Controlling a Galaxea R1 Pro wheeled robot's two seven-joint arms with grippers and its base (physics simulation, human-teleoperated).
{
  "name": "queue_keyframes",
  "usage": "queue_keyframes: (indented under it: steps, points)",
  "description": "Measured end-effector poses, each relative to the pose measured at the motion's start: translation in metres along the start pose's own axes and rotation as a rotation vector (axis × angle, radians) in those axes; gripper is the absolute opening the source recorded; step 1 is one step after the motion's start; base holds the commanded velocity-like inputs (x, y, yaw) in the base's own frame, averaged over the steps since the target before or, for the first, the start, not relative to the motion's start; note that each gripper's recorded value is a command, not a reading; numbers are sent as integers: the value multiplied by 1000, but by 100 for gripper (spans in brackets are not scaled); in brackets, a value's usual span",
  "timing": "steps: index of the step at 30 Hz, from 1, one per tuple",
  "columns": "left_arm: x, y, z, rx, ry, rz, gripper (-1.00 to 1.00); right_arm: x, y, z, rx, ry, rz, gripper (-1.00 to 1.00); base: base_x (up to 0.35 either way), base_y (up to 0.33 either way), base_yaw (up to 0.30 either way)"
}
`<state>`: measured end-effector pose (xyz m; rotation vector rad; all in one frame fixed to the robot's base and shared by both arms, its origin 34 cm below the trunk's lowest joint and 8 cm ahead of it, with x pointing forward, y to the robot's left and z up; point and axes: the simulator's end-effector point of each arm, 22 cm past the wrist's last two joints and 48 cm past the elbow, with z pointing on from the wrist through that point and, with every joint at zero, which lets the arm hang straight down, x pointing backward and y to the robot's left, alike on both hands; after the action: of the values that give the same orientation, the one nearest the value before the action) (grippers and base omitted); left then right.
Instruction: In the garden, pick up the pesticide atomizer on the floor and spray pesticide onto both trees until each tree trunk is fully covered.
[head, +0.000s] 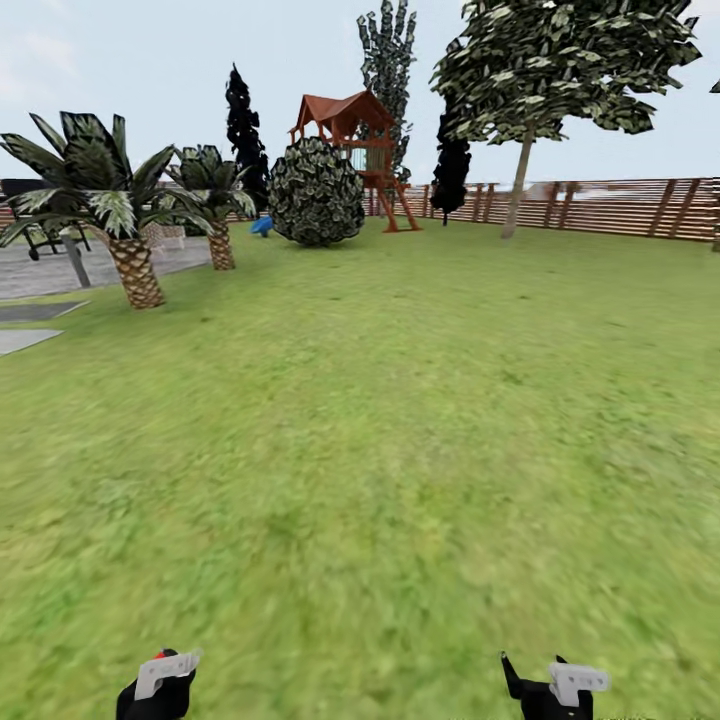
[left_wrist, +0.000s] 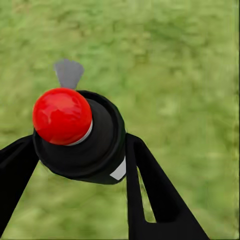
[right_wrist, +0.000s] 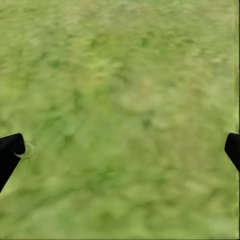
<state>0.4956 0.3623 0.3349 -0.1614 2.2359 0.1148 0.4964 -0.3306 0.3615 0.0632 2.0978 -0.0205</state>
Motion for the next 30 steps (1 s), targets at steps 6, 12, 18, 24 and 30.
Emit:
queue_keyframes:
  steps: [6,12,18,24,30]
  points:
    - [0,0,0,0,0,0,-100,0,0,0,0,0,0,100,27,-16,-300]
    - [0,0,0,0,0,-1,-100,0,0,0,0,0,0,100,2,0,-300]
    - [0,0,0,0,1,-1,-100,0,0,0,0,0,0,100,228,0,-300]
    - [1,1,0,-3,4,-2,-100,0,1,0,-1,0,1,100,336,0,-300]
    - [0,1,0,-2,3,-1,-100,0,1,0,-1,0,1,100,339,0,-300]
